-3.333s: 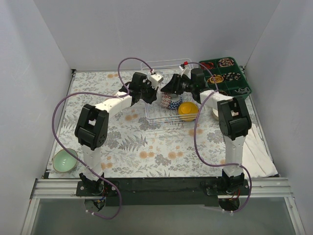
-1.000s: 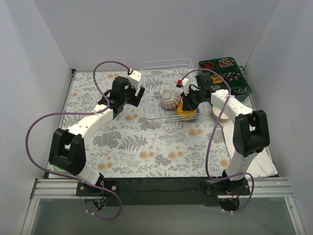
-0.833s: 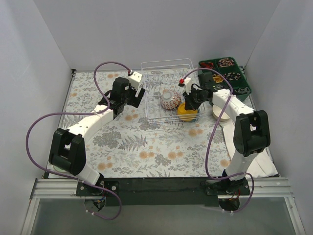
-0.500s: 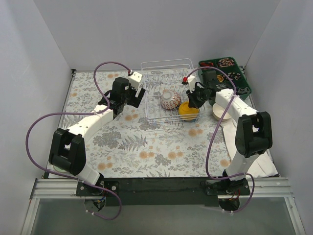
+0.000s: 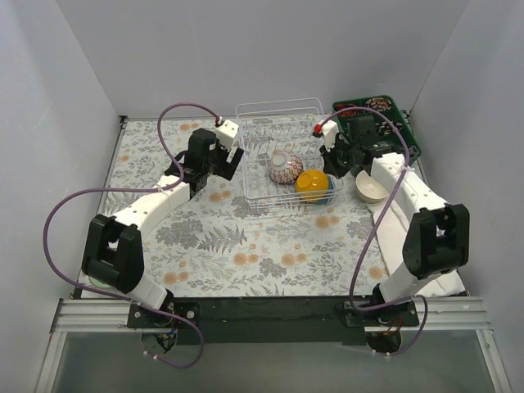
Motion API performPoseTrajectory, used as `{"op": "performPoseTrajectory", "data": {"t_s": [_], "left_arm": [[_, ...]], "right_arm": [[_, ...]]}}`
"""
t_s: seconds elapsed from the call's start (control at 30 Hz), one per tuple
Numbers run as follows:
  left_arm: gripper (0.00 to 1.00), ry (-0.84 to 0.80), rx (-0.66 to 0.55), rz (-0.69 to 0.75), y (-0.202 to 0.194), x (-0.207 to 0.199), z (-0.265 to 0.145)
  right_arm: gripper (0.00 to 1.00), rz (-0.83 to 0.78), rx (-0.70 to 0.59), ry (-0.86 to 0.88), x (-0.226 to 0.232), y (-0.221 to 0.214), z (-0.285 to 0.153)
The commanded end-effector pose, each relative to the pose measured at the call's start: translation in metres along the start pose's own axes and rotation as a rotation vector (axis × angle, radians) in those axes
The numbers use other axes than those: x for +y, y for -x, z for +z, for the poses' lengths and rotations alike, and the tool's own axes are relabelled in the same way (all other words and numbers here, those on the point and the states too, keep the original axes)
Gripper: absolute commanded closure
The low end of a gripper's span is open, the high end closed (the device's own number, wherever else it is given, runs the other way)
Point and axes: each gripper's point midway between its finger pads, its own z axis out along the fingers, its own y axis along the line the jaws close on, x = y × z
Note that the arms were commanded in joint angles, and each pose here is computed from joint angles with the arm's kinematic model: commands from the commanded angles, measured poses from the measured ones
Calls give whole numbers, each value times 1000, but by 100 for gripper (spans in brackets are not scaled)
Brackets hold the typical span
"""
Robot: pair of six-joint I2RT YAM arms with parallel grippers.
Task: Load the bowls into the dish rack
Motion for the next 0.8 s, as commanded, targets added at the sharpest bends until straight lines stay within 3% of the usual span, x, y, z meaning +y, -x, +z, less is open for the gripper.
{"op": "performPoseTrajectory", "data": {"t_s": [0.0,0.1,0.3,0.47,0.6,0.77], "left_arm": [[11,45,-89,15,30,15,-15],[9,64,-106,28,35,21,-22],[8,110,-98,37,24,44,-40],[8,172,-65,76,11,60,-70],[9,275,56,38,-12,79,-100],[13,267,113,-39,-46,77,-163]], "right_arm": [[99,-31,-66,-91,-5,18,-35],[98,-55,-95,-122,-1,21,-52],[57,-32,-155,-149,10,29,-78],[53,-34,-121,-231,6,15,-95],[52,-28,-94,-325,-2,14,-121],[49,15,-26,-395,1,-11,-139]]}}
